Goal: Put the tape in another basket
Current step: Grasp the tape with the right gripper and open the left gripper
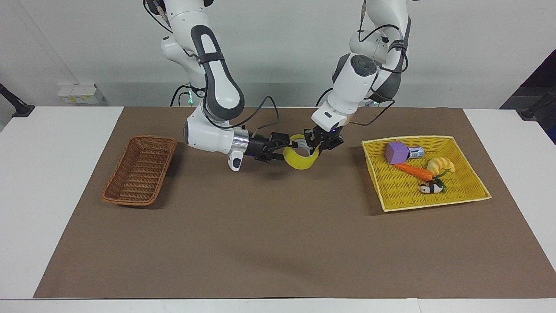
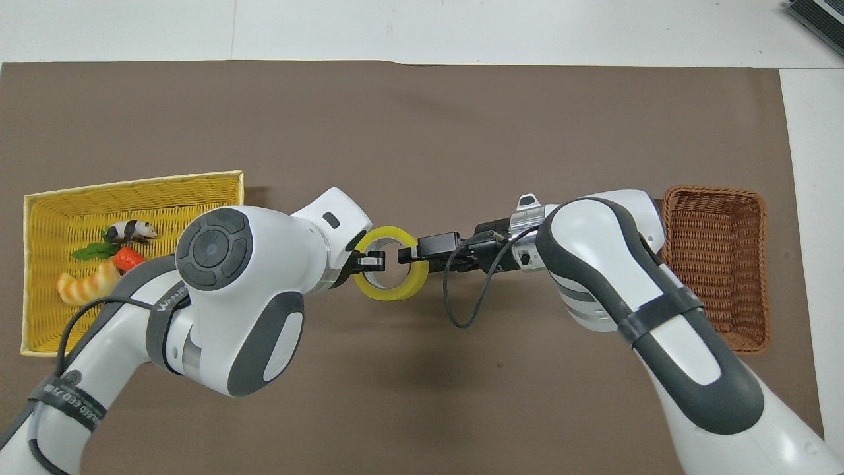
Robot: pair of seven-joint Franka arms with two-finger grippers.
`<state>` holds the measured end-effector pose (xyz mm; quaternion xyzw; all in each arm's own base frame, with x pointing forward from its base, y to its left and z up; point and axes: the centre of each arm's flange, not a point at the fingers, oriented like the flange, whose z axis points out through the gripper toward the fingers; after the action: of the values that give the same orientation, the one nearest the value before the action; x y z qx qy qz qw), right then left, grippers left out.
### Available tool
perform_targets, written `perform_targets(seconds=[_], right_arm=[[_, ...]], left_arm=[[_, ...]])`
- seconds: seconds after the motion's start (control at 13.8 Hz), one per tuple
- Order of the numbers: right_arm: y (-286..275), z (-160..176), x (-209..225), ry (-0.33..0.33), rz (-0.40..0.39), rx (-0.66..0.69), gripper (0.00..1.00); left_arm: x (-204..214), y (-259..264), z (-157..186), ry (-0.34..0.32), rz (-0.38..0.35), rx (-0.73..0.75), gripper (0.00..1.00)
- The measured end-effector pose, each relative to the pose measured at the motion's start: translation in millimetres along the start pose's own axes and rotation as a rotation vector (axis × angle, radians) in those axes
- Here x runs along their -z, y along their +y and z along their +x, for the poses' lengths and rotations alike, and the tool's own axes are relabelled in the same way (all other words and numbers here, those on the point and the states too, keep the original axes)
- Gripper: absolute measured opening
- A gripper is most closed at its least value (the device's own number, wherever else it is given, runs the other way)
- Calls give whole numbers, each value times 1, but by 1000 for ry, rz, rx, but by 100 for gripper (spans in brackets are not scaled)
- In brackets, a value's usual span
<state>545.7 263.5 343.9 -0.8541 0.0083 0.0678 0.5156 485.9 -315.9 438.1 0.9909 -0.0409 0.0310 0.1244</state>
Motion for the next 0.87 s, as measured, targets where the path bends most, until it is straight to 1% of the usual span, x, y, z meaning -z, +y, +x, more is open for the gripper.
perform_targets(seconds=[0.22,0.29,0.36,0.44,0.51,0.58,0.65,0.8,0.87], right_arm=[[-2,-1,-4,2,-7,1,99],[-3,-2,-6,1,-8,2,92],[-3,-2,-6,2,-9,3,92],[-3,-2,-6,7,-12,3,83],[-3,-2,-7,11,-16,5,73],[-4,-3,-10,10,-18,7,58],[-4,-3,-12,11,-21,8,46],[-3,-4,-15,13,-27,-5,27],[-3,-4,-16,15,-30,-16,15]], left_arm=[[-1,3,-2,-2,-1,5,22],[-1,3,-2,-2,-1,6,22],[-1,3,-2,-2,-1,7,22],[-1,3,-2,-2,-1,8,22],[-1,3,-2,-1,-1,8,22],[-1,3,-2,-2,-1,9,22],[-1,3,-2,-2,-2,9,22],[0,5,-2,-3,-9,11,22],[0,6,-2,-2,-13,12,22]])
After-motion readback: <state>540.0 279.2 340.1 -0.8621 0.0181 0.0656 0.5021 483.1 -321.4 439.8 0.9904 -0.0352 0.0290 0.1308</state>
